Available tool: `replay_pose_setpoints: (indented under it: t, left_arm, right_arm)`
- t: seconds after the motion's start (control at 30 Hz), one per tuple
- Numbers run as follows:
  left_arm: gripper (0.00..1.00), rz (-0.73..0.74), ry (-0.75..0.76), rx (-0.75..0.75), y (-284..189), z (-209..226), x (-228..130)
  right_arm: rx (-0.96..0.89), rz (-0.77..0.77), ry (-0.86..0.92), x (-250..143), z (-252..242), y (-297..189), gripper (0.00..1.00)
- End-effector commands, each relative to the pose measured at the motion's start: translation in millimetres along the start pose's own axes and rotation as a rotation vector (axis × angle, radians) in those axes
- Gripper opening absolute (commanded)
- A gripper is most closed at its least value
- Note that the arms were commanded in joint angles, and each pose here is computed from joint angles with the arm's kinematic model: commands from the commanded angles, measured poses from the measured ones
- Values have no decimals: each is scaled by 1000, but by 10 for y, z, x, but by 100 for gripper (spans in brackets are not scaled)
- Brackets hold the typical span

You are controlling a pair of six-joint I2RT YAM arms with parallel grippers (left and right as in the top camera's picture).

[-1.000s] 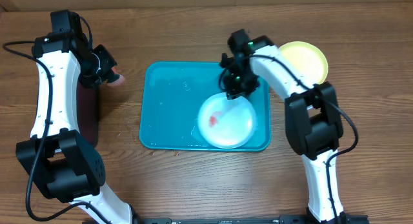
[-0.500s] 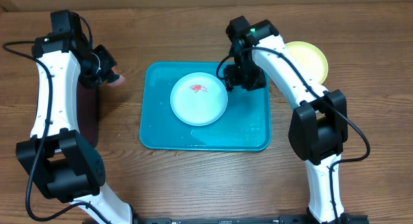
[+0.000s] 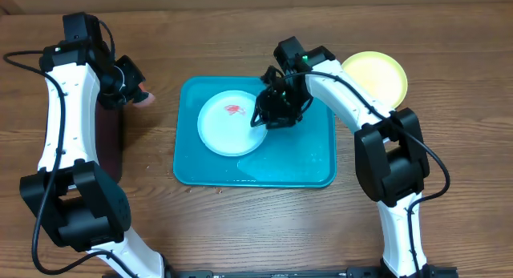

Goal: Clean dirty plates on tray and stack at the side
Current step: 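Drag the light-blue plate left across the teal tray with the right gripper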

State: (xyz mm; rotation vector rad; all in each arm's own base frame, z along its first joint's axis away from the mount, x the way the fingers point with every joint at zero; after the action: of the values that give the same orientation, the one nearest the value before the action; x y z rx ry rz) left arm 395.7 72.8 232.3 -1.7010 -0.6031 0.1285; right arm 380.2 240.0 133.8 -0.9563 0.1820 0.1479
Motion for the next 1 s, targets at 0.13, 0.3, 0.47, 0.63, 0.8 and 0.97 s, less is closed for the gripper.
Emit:
replay_pose_setpoints:
  t: [0.13,0.3,0.47,0.63,0.8,0.97]
  left_arm:
    - [4,-26,33,-21,-89,-62,15]
    - [4,-26,33,-21,-89,-62,16]
    - [4,-26,33,-21,-89,-62,15]
    - [4,-26,50,-21,-89,-60,15]
    - [4,-19,58,-19,-89,-57,5]
    - [4,-20,58,-20,-89,-58,7]
  right_arm:
    - [-252,-201,-16,-114,159,-199,63]
    - [-202,-219,-67,-251,478,-157,69]
    - [-138,-258,-373,-375,934,163,68]
    - [-330,-421,-640,-517,1221,497,73]
    - [-365,-416,-655,-568,1241,788,67]
    - [-368,-338,-635,-525,1101,1049,62]
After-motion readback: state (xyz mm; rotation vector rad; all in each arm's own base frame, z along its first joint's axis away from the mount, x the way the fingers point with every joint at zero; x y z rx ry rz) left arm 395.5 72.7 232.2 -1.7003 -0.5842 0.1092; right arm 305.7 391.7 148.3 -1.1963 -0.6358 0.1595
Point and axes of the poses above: each gripper's point midway between its finger pads, its own y axis out along the fingers, its own z axis along the line the jaws close on, x = y × z, the point moved 9 cm from there along -y, back along the fingers, and after that the axes turned 11 degrees about y, right-handed, at the moved point
